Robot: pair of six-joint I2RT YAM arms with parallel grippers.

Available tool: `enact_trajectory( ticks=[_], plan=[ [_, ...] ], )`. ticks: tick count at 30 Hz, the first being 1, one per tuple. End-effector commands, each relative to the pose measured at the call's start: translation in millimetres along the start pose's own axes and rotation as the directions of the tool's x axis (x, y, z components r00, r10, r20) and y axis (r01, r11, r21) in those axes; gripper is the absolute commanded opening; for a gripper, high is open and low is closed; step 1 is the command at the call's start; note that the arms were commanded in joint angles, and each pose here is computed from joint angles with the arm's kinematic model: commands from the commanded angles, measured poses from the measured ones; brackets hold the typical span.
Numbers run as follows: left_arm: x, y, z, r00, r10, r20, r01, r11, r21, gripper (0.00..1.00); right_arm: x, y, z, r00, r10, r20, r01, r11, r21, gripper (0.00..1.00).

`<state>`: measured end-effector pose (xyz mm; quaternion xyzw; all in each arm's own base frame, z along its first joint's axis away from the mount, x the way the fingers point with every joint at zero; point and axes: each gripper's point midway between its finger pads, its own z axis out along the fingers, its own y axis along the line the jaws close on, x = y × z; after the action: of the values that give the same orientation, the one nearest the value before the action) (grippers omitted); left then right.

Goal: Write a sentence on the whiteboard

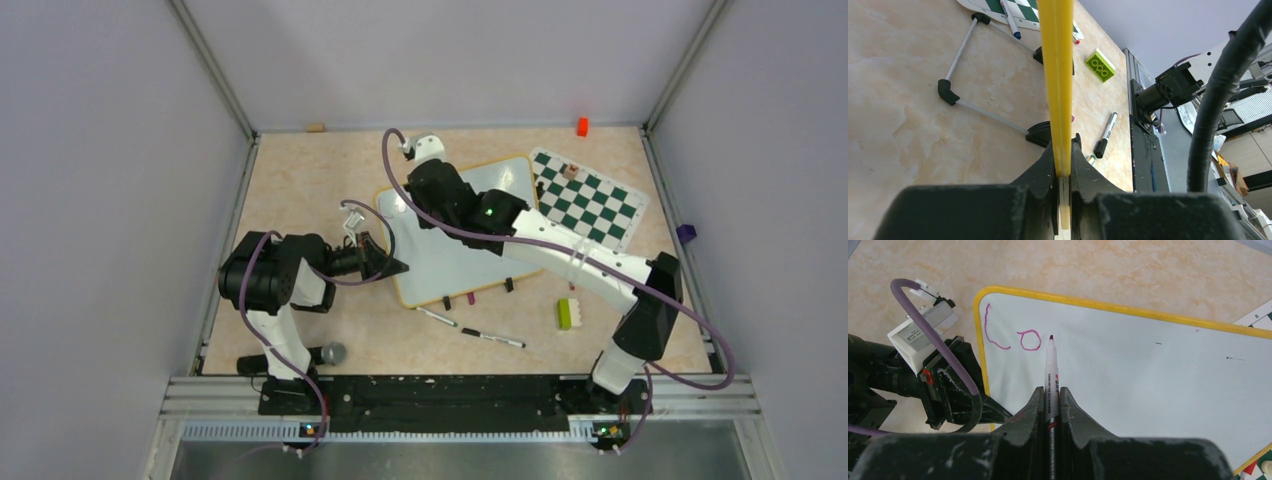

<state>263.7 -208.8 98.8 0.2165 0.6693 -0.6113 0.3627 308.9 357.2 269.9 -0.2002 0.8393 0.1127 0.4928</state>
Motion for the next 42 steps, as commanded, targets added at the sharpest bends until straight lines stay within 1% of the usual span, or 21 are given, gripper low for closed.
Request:
enact_trajectory(
  ticks=[1, 6, 17, 28, 42],
  plan=[
    [-3, -7, 4, 0.99, 0.139, -0.004, -0.139, 0.989, 0.059, 0.0, -9, 2, 3, 1.0, 0.002, 0.025, -0.002, 1.0, -0.009, 0.0],
    [-3, -6, 4, 0.991, 0.137, -0.005, -0.136, 0.989, 0.058, 0.0, -8, 6, 6, 1.0, -0.004, 0.02, 0.004, 1.0, -0.021, 0.0],
    [-2, -6, 5, 0.991, 0.135, -0.007, -0.134, 0.989, 0.06, 0.0, -6, 2, 17, 1.0, -0.022, 0.012, 0.022, 0.999, 0.027, 0.0],
    [-2, -6, 5, 0.991, 0.137, -0.007, -0.136, 0.989, 0.061, 0.0, -9, 1, 19, 0.999, -0.03, 0.015, 0.03, 0.999, 0.031, 0.0],
    [-3, -7, 4, 0.99, 0.141, -0.007, -0.141, 0.988, 0.062, 0.0, 11, -6, 12, 0.999, -0.028, -0.032, 0.029, 0.999, 0.036, 0.0]
  ],
)
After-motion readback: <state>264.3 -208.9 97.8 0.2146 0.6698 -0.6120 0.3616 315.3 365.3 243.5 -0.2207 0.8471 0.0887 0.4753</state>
